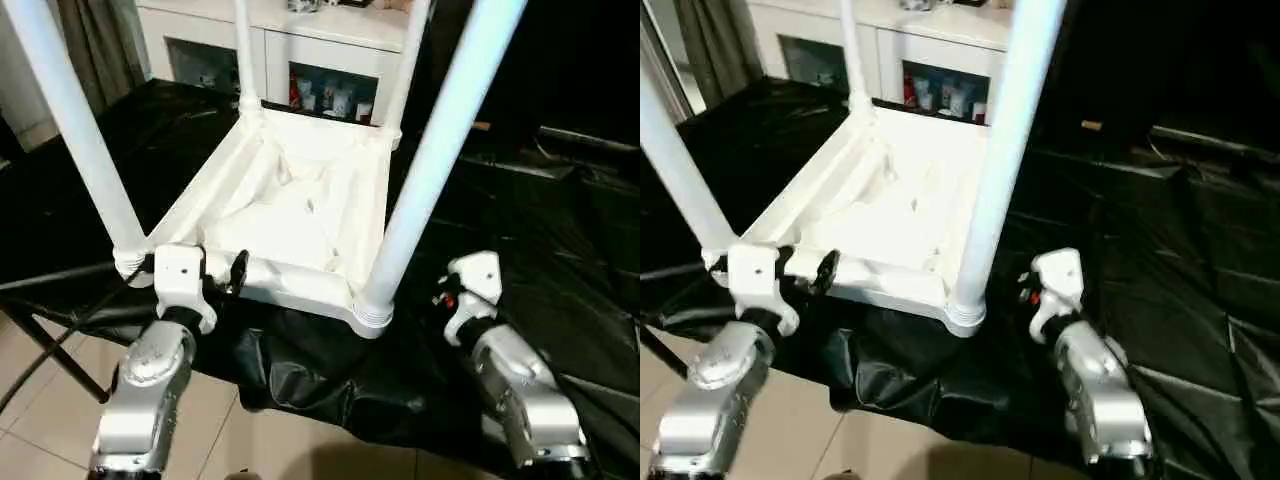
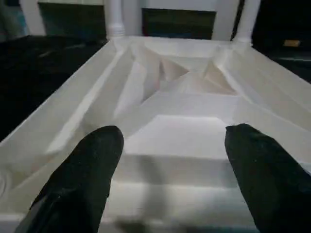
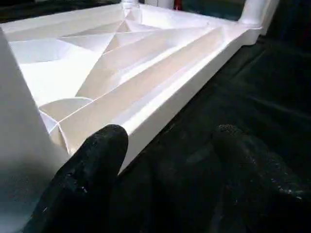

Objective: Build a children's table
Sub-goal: Rotate table base

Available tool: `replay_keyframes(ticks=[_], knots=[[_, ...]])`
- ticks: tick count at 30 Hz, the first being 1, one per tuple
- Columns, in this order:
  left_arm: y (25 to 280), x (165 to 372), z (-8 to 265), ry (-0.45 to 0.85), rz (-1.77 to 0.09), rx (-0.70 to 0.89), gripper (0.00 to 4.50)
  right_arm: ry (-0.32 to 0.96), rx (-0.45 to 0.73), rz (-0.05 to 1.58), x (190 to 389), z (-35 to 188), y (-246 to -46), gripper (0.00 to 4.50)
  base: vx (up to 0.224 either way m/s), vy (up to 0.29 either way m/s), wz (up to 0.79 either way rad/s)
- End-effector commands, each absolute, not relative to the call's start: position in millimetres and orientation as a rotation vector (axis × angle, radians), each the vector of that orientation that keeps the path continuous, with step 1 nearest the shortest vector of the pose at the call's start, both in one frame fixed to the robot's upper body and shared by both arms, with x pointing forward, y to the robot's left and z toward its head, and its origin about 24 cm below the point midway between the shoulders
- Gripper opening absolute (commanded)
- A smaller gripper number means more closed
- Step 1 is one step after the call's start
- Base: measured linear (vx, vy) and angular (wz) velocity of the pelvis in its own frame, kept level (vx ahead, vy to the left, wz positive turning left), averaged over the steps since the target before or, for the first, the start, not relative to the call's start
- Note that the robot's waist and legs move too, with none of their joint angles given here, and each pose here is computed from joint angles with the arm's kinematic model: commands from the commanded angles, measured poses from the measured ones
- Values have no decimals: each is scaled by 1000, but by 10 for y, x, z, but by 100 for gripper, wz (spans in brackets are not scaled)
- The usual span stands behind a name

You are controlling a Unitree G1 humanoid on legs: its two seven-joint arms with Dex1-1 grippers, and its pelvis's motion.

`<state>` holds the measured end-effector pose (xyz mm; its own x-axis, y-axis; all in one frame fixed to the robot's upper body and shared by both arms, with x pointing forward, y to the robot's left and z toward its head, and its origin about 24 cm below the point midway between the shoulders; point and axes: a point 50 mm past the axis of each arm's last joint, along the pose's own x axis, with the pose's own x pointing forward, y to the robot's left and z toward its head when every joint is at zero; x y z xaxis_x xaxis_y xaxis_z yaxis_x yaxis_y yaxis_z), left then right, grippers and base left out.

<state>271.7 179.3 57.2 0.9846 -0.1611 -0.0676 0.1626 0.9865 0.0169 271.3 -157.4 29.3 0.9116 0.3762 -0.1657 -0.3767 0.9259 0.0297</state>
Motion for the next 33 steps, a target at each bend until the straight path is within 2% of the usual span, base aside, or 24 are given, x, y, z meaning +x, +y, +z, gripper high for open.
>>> replay_keyframes(ticks=[1,19,25,33], knots=[[1768,2746,584,63,-180,1,384,159,-4,374,2737,337,-1568,329,0,0,0],[1768,2706,575,77,-201,-36,384,133,-2,383,2772,407,-1550,329,33,11,0],[1769,2727,604,59,-204,-54,384,163,-10,388,2763,393,-1592,329,3,-15,17],[1754,2722,573,60,-193,-44,384,136,-18,374,2754,442,-1619,329,9,-29,-10]])
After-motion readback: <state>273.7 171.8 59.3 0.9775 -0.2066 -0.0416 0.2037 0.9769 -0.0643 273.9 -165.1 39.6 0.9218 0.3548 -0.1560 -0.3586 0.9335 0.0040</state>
